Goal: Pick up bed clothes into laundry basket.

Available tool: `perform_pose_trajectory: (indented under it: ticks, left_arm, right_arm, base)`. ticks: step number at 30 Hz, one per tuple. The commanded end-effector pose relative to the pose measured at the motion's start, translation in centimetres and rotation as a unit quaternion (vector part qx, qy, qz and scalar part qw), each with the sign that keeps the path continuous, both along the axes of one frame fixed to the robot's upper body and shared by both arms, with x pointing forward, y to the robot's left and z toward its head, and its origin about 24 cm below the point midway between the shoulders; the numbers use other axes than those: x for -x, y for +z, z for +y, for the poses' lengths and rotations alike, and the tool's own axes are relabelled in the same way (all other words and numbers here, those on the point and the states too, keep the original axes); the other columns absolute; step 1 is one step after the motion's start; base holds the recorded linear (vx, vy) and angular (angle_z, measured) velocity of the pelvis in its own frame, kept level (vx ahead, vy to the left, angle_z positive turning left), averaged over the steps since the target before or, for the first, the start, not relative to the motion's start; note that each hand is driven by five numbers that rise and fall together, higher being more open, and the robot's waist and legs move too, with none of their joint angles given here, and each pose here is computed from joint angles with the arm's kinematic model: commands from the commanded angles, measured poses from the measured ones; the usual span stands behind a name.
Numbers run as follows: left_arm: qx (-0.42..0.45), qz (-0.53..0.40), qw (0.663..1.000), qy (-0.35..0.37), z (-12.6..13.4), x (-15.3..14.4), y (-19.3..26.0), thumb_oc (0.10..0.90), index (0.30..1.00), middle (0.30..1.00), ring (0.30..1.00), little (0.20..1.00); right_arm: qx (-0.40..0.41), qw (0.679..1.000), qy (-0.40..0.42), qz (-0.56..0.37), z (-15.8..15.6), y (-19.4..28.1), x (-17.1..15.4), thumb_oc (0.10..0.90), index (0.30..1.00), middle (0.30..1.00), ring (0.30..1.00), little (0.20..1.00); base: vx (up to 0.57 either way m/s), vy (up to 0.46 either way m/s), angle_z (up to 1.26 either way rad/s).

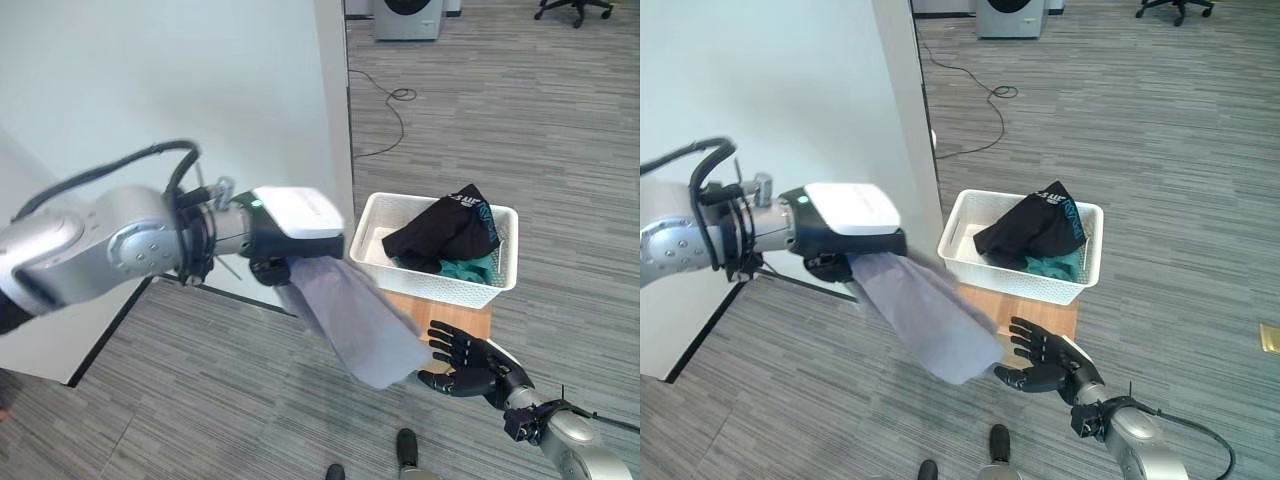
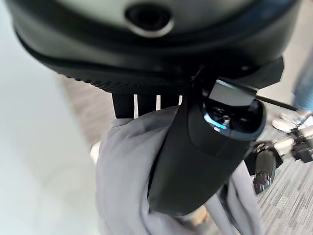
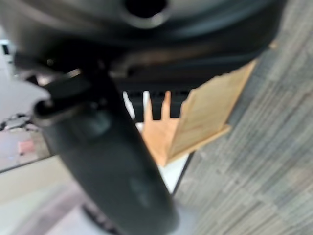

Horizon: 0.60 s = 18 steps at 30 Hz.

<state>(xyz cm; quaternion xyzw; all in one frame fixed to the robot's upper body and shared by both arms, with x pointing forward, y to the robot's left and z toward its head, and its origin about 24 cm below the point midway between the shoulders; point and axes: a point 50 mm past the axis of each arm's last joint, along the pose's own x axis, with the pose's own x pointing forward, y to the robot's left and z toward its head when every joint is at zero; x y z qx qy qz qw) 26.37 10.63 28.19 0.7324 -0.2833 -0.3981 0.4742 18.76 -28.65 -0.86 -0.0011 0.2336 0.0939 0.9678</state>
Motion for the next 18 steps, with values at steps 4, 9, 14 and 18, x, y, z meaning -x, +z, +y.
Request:
perform_pose_trajectory:
  ticks: [4,9,14,18]
  left_arm:
    - [0.110,-0.213,0.971,-0.021,-2.2,-0.6,10.7,0.400,0.300,0.300,0.300,0.300]
    - [0.118,-0.229,0.965,-0.051,-3.8,0.0,11.7,0.400,0.300,0.300,0.300,0.300]
    - [0.098,-0.252,0.955,-0.119,-6.8,2.0,12.1,0.400,0.300,0.300,0.300,0.300]
    - [0.091,-0.259,0.955,-0.116,-7.1,1.7,12.1,0.400,0.300,0.300,0.300,0.300]
  right_arm:
    - [-0.001,0.998,0.012,-0.055,-0.6,2.2,0.0,0.800,0.900,0.900,0.900,0.900]
    - [-0.011,0.999,0.014,-0.044,-0.2,1.5,0.2,0.800,0.900,0.900,0.900,0.900]
    - [-0.023,0.998,0.026,-0.044,0.2,1.6,0.2,0.800,0.900,0.900,0.900,0.900]
    - [-0.027,0.998,0.040,-0.050,0.6,1.9,0.0,0.800,0.900,0.900,0.900,0.900]
  base:
    - [0.00,0.001,0.01]
    - [-0.01,-0.019,0.00]
    - [0.00,-0.016,0.01]
    - [0.01,-0.008,-0.08]
